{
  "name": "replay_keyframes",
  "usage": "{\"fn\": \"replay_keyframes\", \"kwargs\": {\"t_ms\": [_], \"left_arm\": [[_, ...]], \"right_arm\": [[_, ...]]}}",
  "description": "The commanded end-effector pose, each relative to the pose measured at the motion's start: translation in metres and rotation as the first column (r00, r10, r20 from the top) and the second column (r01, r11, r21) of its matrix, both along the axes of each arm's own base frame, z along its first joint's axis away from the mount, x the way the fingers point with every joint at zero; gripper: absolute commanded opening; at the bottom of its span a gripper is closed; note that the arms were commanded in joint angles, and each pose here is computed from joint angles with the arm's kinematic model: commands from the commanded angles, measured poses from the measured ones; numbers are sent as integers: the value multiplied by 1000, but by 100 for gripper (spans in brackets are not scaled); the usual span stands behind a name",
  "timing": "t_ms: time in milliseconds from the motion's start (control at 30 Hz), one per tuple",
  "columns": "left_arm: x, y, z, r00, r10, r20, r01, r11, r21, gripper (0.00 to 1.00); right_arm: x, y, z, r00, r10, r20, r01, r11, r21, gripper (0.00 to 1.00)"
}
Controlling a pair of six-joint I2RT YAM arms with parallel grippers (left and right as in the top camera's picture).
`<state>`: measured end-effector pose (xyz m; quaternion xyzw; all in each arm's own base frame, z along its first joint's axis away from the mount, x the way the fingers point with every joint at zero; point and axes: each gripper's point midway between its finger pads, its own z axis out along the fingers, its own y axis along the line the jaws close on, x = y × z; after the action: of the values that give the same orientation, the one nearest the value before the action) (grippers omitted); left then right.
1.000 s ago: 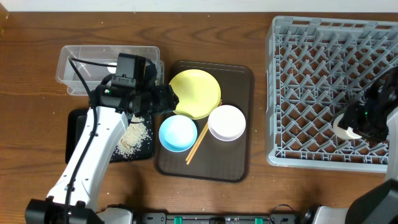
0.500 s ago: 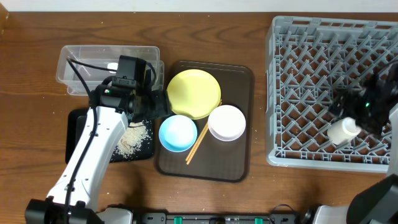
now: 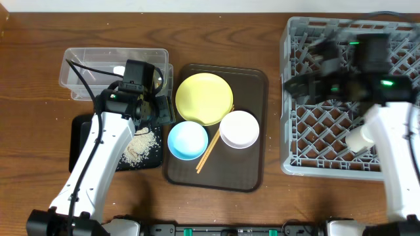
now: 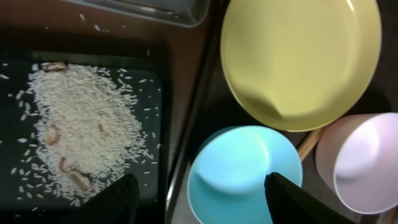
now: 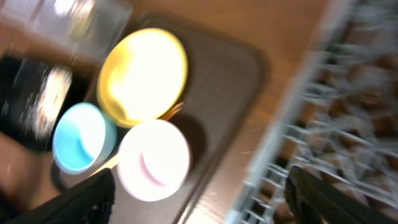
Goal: Sort waste into correct bins and load items into the dishwasher rack
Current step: 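Reach the right gripper to the pink bowl and grasp it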
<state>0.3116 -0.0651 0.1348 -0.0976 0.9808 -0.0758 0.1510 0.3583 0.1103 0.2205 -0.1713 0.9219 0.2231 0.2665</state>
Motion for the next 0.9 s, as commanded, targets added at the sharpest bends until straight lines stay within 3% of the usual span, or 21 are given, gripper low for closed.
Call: {"fn": "replay_keyframes", "kwargs": {"t_ms": [0, 133, 333, 533, 767, 867], "left_arm": [[3, 10, 4, 1000, 12, 18, -13, 999, 52, 68], [2, 11, 3, 1000, 17, 16, -18, 998, 57, 68], [1, 11, 3, 1000, 17, 9, -17, 998, 59, 68], [-3, 12, 1, 1000, 17, -9, -16, 998, 62, 68], [-5, 12, 1, 1000, 17, -14, -16, 998, 63, 68], [-5, 12, 1, 1000, 17, -14, -16, 998, 63, 68]], "right_arm": [[-3, 25, -25, 994, 101, -30, -103, 990, -95, 84], [-11, 54, -60, 979, 158, -127, -176, 973, -150, 79], [-15, 66, -113, 958, 88, -274, -154, 961, -230, 64], [-24, 68, -157, 914, 53, -403, -170, 950, -262, 57], [-31, 65, -186, 876, 21, -482, -177, 944, -280, 39], [-31, 65, -186, 876, 21, -482, -177, 944, -280, 25]]}}
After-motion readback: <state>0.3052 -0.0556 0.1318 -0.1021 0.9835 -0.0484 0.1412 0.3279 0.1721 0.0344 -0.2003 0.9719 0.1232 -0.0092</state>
